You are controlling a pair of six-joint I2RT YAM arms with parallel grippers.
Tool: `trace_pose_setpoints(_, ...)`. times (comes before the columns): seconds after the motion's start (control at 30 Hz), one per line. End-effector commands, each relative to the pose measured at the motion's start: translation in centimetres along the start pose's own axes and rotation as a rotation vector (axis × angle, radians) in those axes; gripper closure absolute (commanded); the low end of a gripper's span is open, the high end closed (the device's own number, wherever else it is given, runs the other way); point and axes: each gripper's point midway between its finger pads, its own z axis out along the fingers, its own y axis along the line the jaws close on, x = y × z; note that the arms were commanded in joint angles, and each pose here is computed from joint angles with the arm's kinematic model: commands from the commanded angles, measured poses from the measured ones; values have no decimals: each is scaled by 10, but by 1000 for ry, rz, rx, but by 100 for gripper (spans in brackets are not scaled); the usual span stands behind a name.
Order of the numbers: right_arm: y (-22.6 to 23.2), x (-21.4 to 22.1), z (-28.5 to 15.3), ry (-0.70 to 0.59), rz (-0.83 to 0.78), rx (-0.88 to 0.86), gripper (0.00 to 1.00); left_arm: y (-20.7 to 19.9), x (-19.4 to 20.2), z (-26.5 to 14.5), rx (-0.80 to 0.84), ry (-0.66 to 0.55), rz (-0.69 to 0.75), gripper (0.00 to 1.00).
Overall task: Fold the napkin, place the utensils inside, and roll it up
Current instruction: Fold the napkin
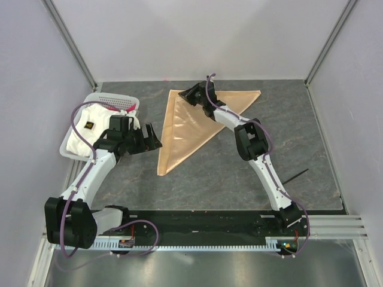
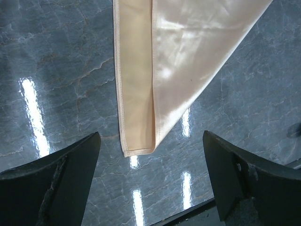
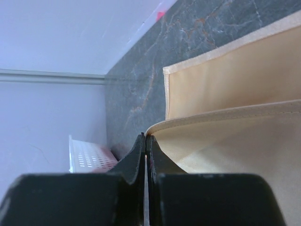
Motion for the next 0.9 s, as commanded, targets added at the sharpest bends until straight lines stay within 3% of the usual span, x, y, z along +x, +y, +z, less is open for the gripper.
trace_pose_setpoints(0.0, 49, -18, 1, -63, -21, -141, 95, -6, -6, -1, 10, -40, -21, 3)
trace_pose_setpoints(0.03, 47, -18, 1, -60, -28, -129, 91, -6, -5, 1, 9, -36, -28, 4)
trace_pose_setpoints(0.07, 55, -20, -2, -62, -44, -135, 75, -6, -3, 1, 9, -33, -34, 4)
trace_pose_setpoints(0.13, 58, -18, -6, -39, -90, -132, 56, -8, -3, 2, 12, -31, -34, 4)
trace_pose_setpoints(0.17, 67, -20, -13, -32, -108, -140, 42, -8, -3, 2, 14, -32, -29, 4)
trace_pose_setpoints(0.23, 62, -16, -21, 0, -157, -126, 33, -9, -8, 0, 13, -44, -21, 4)
trace_pose_setpoints(0.33, 97, -33, -58, -6, -246, -127, 31, -13, -17, -4, 20, -65, -3, 4)
trace_pose_setpoints(0.5, 97, -54, -123, -53, -344, 3, 31, -16, -26, -6, 25, -80, 22, 4)
trace_pose_setpoints(0.63, 48, -53, -181, -39, -318, 182, 33, -17, -27, -5, 29, -77, 29, 4)
trace_pose_setpoints(0.7, 10, -45, -196, 4, -267, 255, 37, -19, -24, -6, 42, -71, 29, 4)
trace_pose_setpoints(0.87, -34, -24, -216, 60, -202, 335, 48, -21, -23, -8, 57, -74, 25, 4)
